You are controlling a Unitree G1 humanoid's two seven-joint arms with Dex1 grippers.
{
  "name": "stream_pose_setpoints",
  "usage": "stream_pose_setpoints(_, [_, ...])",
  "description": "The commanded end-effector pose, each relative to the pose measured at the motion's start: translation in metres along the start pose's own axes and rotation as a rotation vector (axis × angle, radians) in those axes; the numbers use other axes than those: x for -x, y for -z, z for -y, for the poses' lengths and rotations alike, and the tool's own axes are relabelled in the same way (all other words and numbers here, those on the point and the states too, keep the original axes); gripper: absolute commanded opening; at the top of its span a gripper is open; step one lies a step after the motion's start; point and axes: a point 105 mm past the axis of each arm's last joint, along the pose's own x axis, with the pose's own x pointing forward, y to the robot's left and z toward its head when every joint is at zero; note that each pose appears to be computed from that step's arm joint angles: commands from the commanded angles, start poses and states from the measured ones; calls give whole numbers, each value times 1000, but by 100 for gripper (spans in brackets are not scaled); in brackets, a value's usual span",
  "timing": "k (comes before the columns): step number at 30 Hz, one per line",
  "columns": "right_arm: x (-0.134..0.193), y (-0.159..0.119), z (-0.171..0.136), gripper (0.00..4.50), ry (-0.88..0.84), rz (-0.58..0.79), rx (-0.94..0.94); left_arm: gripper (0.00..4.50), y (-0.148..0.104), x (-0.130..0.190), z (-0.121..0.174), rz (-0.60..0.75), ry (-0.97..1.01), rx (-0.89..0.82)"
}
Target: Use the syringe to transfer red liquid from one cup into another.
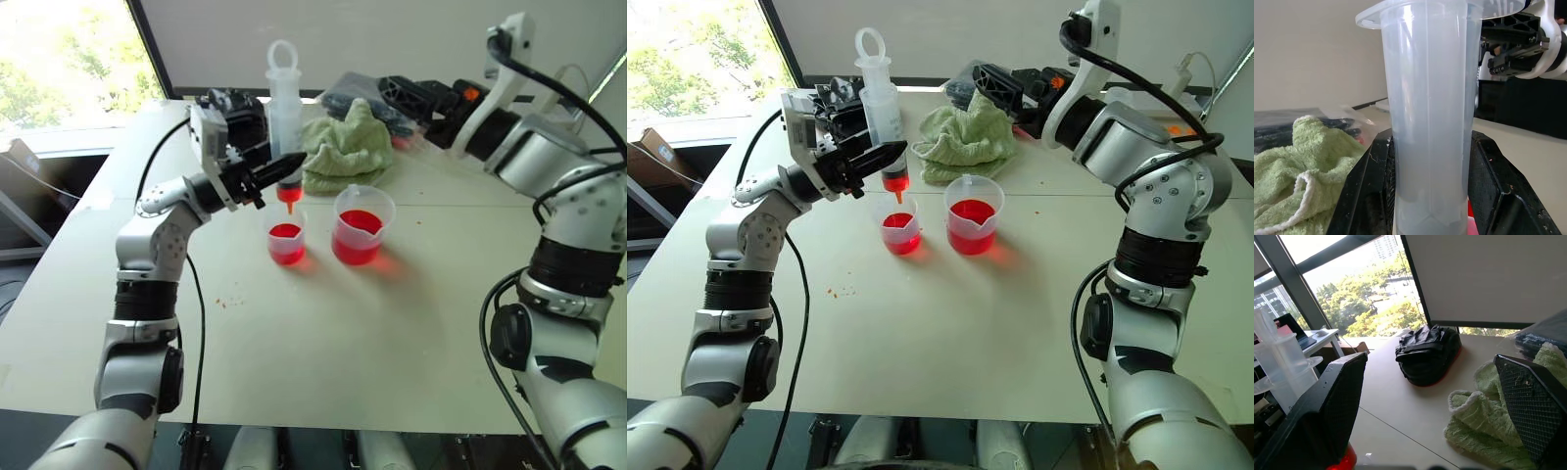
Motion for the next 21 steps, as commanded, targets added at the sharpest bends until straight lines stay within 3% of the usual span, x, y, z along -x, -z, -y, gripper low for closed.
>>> stream_pose_setpoints(1, [-2,-21,-16,431,-58,61,39,137,-5,-1,4,15,7,-67])
stream_pose_setpoints(13, [-2,-27,-67,431,-329,40,34,137,-5,6,-7,-10,-21,-139])
stream_pose_setpoints(21, [-24,-8,-86,431,-365,-31,27,137,-1,7,-7,-23,-22,-137])
